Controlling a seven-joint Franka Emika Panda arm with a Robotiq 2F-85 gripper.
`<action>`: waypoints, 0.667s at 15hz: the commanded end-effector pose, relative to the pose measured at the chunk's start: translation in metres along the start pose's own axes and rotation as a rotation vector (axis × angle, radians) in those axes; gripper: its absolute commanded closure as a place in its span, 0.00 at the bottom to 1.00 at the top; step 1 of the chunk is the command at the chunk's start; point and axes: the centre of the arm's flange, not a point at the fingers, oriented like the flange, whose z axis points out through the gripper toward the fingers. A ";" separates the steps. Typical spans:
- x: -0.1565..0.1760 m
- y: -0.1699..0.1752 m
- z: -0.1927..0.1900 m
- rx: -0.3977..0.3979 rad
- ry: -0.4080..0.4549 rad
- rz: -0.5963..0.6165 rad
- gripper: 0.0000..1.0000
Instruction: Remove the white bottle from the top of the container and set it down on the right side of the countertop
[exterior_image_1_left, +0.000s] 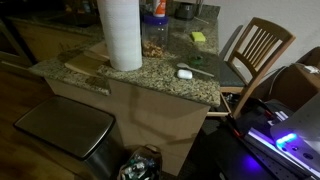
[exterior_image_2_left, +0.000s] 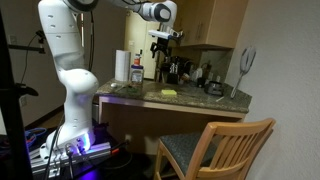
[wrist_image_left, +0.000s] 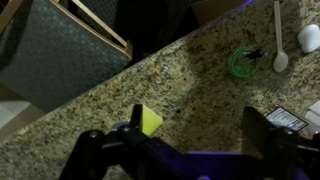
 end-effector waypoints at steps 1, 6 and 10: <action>0.026 -0.049 -0.029 -0.081 0.041 -0.112 0.00; 0.027 -0.062 -0.017 -0.057 0.015 -0.120 0.00; 0.052 -0.131 0.009 0.028 0.000 -0.312 0.00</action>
